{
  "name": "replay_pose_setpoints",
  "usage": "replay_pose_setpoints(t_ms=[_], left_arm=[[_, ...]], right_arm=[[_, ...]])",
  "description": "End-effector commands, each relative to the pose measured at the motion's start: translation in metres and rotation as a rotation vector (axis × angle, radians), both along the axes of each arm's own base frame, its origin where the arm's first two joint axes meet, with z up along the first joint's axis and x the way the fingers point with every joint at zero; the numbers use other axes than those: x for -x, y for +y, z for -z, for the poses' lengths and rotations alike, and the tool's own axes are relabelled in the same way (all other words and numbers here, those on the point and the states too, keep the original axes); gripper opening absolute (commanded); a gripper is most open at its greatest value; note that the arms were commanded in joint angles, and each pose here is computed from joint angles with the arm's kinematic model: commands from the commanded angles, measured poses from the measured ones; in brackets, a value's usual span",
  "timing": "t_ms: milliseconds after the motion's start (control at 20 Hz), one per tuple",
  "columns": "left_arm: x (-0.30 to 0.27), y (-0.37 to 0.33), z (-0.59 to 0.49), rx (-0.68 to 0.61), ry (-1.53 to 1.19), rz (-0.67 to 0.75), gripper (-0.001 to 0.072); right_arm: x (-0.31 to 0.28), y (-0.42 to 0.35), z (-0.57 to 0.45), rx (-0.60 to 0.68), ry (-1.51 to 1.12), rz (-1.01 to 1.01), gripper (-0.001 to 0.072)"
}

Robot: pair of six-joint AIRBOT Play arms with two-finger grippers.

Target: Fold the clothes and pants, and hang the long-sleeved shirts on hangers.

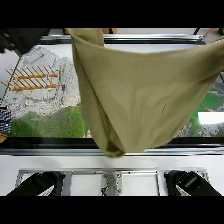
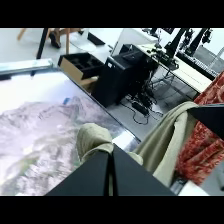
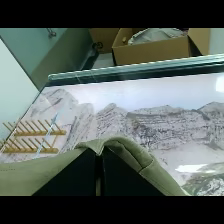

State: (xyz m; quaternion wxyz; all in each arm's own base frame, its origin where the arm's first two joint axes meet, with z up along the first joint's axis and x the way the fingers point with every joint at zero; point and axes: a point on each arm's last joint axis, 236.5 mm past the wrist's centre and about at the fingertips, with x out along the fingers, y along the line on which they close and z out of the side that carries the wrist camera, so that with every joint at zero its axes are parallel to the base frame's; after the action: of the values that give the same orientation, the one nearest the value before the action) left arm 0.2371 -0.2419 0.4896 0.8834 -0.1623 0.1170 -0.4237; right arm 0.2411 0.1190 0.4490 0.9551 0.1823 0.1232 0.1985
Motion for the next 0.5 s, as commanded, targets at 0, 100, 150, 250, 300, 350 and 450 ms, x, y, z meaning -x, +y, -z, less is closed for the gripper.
replay_pose_setpoints(t_ms=[0, 100, 150, 250, 300, 350, 450], left_arm=[[-0.04, 0.015, 0.017, -0.138, -0.019, -0.142, 0.0011], [-0.094, 0.012, 0.068, -0.237, 0.077, -0.231, 0.0011], [-0.12, 0.006, 0.1, -0.28, 0.142, -0.239, 0.0011], [-0.16, 0.005, 0.158, -0.346, 0.272, -0.258, 0.0011], [-0.171, 0.007, 0.179, -0.356, 0.342, -0.252, 0.0011], [-0.177, 0.013, 0.197, -0.364, 0.411, -0.246, 0.0011], [-0.171, 0.024, 0.227, -0.419, 0.519, -0.232, 0.001]], right_arm=[[-0.013, 0.005, 0.015, 0.001, 0.079, 0.019, 0.0012], [-0.048, 0.003, 0.052, 0.134, 0.168, 0.091, 0.0012], [-0.067, 0.003, 0.07, 0.211, 0.204, 0.112, 0.0012], [-0.106, 0.001, 0.105, 0.339, 0.268, 0.135, 0.0012], [-0.121, -0.005, 0.121, 0.407, 0.298, 0.147, 0.0012], [-0.129, -0.014, 0.136, 0.438, 0.346, 0.166, 0.0011], [-0.125, -0.028, 0.169, 0.5, 0.463, 0.181, 0.0011]])
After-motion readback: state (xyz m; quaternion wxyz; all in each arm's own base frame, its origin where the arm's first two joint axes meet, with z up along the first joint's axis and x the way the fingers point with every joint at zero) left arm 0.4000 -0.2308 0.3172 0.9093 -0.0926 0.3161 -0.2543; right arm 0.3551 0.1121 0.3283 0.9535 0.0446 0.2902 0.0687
